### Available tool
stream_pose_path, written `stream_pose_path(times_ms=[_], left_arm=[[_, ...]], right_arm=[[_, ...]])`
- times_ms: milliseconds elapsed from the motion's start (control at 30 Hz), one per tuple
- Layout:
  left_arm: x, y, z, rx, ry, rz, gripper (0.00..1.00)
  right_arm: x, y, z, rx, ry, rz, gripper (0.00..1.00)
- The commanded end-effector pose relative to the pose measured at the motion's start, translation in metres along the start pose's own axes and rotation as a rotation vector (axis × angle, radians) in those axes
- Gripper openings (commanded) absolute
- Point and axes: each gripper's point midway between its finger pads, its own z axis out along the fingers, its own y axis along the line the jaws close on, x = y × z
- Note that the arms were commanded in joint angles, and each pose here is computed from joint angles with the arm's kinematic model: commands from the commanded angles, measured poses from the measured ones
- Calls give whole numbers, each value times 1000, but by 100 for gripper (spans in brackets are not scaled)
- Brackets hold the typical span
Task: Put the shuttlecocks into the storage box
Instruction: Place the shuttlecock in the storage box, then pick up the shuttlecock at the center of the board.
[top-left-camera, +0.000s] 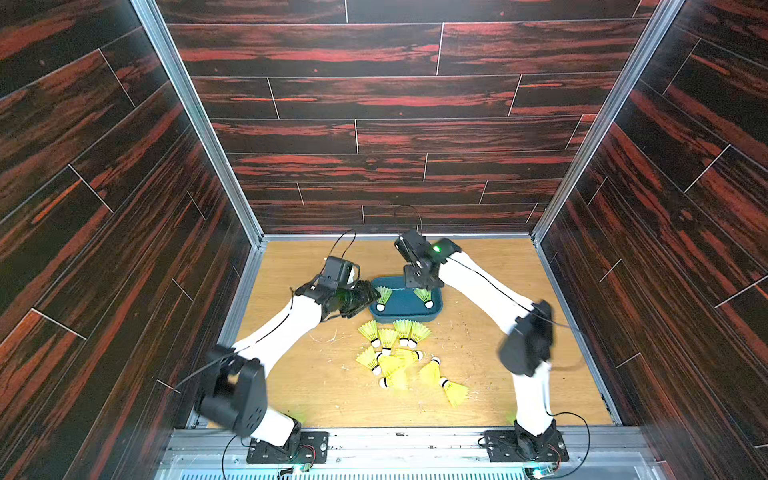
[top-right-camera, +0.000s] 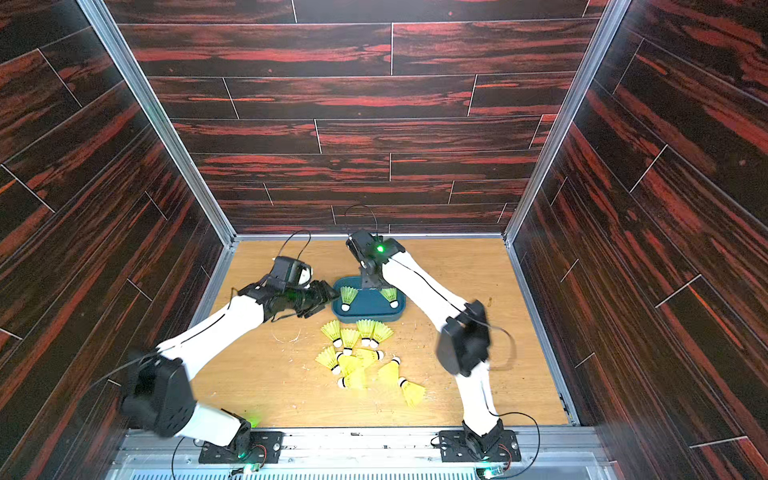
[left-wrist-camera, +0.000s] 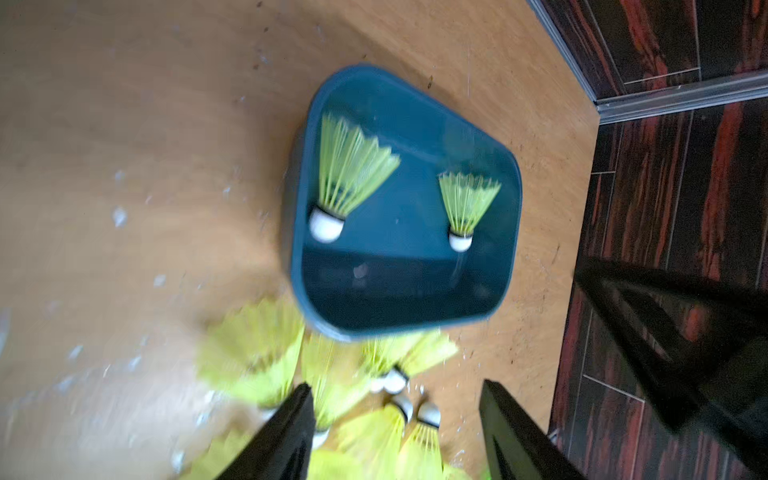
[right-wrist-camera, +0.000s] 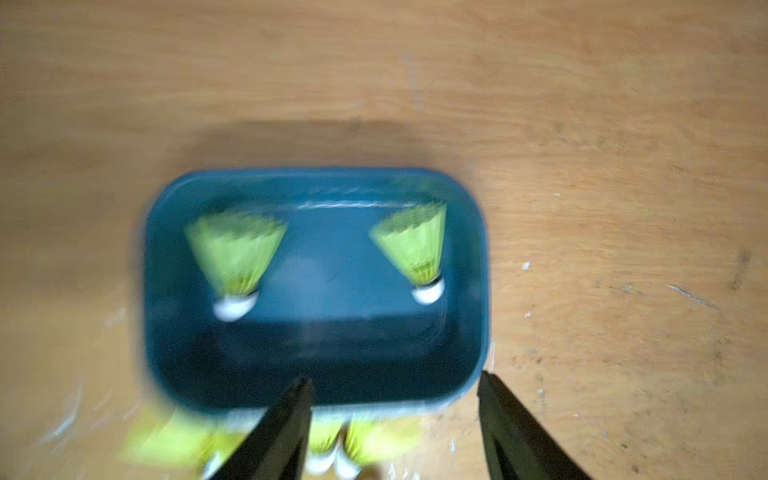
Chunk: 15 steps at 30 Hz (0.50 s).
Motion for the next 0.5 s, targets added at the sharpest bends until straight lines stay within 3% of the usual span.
stream_pose_path(times_ms=[0, 233, 467], left_arm=[[24, 18, -16, -66, 4, -52, 66], [61, 33, -26, -85, -1, -137, 65], [85, 47, -31, -107, -20, -199, 63]], right_arm=[[10, 19, -23, -172, -68, -33, 68], [70, 23, -58, -411, -122, -116, 69], [120, 20, -71, -549, -94, -170, 68]])
